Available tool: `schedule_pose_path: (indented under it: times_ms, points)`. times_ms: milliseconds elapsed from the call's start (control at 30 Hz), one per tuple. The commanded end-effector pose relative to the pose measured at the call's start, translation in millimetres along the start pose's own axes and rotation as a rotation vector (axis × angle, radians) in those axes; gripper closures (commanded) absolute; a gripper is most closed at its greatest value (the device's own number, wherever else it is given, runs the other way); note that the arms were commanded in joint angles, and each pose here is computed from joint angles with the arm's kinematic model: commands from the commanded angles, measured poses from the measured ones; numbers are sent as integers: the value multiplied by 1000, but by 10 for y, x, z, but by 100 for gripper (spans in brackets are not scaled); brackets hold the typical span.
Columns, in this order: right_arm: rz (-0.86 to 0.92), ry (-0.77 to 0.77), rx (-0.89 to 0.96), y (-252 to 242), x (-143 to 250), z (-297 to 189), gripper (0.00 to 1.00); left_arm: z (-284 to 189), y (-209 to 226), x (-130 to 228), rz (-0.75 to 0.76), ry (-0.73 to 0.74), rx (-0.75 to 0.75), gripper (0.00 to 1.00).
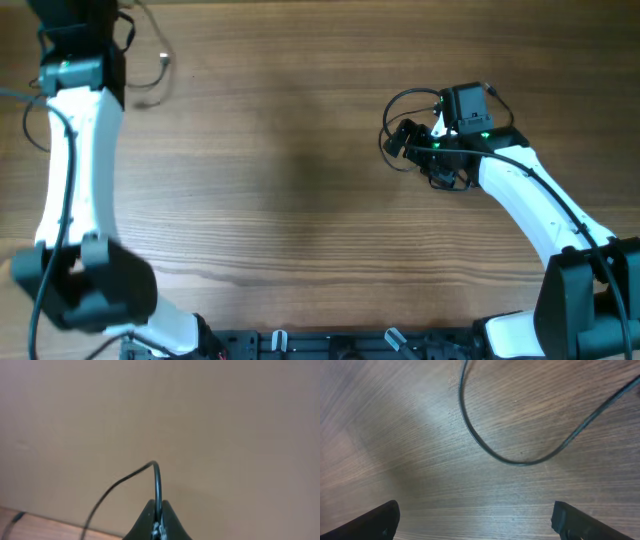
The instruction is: Untangle cables
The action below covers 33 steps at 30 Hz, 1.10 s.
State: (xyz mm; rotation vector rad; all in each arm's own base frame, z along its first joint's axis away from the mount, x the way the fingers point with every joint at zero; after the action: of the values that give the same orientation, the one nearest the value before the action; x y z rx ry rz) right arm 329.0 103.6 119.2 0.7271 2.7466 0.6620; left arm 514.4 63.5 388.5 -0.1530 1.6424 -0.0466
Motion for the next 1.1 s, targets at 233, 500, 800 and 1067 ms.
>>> schedule_pose_path:
  times_ms: [233,500,800,1067]
  points:
    - [-7,-13,-28,58,-37,37,0,503,301,1628,-168,432,-136,96]
    - [-9,-13,-28,57,-37,38,0,452,690,2047,-154,508,-449,25]
    - [-48,-258,-20,33,-282,-598,0,128,469,943,-164,292,-378,0]
    - [-53,-533,-61,20,-162,-1568,0,-194,-793,796,-217,431,194,0]
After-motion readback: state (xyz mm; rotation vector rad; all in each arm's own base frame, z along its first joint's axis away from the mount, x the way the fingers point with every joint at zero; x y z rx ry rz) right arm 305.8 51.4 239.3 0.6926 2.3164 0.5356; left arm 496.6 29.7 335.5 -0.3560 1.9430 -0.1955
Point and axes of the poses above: each gripper's point midway between its finger pads, its own z axis out along the fingers, its own y axis along the line the jaws close on, x = y × z, the point moved 5 cm from there along -z, back along the fingers, and after that the axes turned 6 degrees about z, right-handed, at the moved point
